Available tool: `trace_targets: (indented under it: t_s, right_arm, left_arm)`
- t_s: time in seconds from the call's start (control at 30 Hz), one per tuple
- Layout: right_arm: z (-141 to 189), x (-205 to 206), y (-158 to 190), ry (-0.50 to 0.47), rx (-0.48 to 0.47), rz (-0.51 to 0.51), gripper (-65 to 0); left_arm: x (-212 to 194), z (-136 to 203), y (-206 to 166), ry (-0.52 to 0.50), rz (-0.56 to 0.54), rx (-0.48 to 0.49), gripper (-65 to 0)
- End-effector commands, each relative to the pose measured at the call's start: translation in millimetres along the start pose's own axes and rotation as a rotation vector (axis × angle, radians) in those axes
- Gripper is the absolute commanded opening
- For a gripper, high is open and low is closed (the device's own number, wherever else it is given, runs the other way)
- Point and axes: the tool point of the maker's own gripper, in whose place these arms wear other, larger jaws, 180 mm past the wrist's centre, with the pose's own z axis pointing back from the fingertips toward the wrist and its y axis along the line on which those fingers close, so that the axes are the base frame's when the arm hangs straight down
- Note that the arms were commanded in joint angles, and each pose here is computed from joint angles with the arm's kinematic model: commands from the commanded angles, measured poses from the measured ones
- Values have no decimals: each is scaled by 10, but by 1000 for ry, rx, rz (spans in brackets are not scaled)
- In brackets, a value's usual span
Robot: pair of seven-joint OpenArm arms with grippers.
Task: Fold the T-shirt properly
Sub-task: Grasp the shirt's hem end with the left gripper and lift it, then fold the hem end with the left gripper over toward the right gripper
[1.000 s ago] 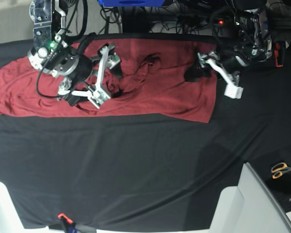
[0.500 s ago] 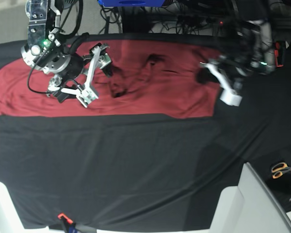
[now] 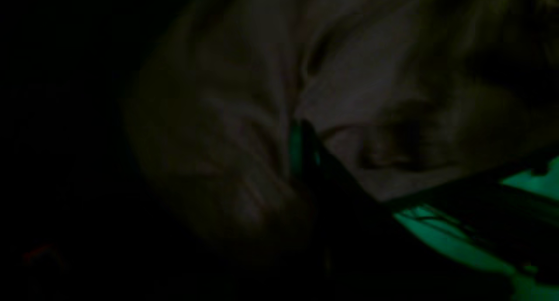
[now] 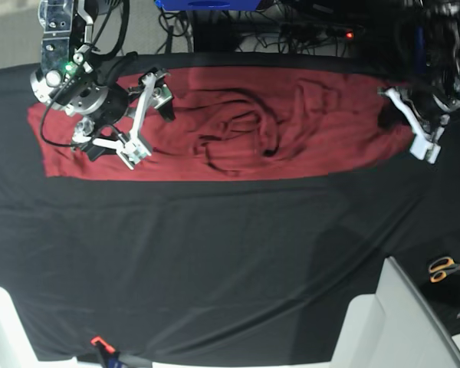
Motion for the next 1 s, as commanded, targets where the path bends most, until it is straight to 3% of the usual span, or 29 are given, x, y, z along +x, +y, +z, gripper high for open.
trace_targets:
  t_s: [0.0, 0.1, 0.5, 0.97]
  right_arm:
    - [22, 126, -6, -46, 0, 3, -123]
    - [22, 126, -6, -46, 0, 3, -123]
    - [27, 107, -24, -43, -5, 0, -123]
    - [197, -82, -595, -28, -163, -123, -123]
  left_arm:
    - [216, 17, -191, -67, -54, -50, -650]
    - [324, -33, -658, -76, -159, -149, -650]
    - [668, -493, -1977, -64, -223, -382, -650]
    - [785, -877, -2579, -18, -207, -490, -650]
